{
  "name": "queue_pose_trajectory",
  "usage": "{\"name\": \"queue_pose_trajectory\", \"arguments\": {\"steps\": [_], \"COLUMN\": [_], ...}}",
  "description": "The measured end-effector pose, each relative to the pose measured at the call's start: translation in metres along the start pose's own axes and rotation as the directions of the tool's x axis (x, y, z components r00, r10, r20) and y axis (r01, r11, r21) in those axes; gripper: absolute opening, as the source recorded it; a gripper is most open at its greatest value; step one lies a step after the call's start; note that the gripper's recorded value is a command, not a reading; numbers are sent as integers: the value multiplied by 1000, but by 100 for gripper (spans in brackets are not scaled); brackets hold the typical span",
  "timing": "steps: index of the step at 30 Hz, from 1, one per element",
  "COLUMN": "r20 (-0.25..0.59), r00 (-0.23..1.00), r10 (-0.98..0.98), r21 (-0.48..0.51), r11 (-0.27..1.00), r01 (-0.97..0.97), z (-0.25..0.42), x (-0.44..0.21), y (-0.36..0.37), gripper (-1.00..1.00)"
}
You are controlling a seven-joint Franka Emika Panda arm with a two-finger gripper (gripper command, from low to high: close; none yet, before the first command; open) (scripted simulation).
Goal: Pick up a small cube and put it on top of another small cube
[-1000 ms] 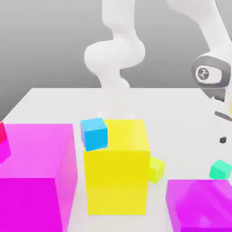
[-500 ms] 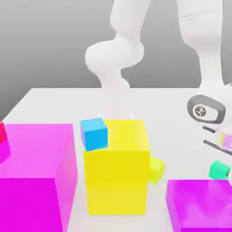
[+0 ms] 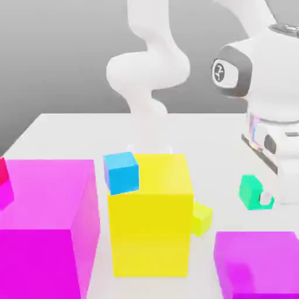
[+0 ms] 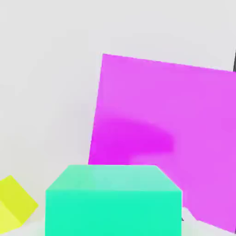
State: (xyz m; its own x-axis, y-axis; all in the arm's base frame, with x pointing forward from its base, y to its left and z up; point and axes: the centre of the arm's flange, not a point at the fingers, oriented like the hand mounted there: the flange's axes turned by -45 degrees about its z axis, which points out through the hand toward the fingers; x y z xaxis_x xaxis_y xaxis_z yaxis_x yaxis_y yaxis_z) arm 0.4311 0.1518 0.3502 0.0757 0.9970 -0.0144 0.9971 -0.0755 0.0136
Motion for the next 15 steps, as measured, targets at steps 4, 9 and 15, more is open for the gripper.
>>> {"name": "queue_pose_trajectory", "arguments": {"steps": [4, 9, 15], "r20": [-1, -4, -5], "r00": [950, 802, 788], "r10": [313, 597, 616], "r21": [7, 22, 23], "r11": [950, 802, 788], "r01": [-313, -597, -616], "z": [-58, -92, -56], "x": [-97, -198, -205], "y": [16, 3, 0], "gripper": [-100, -100, 100]}}
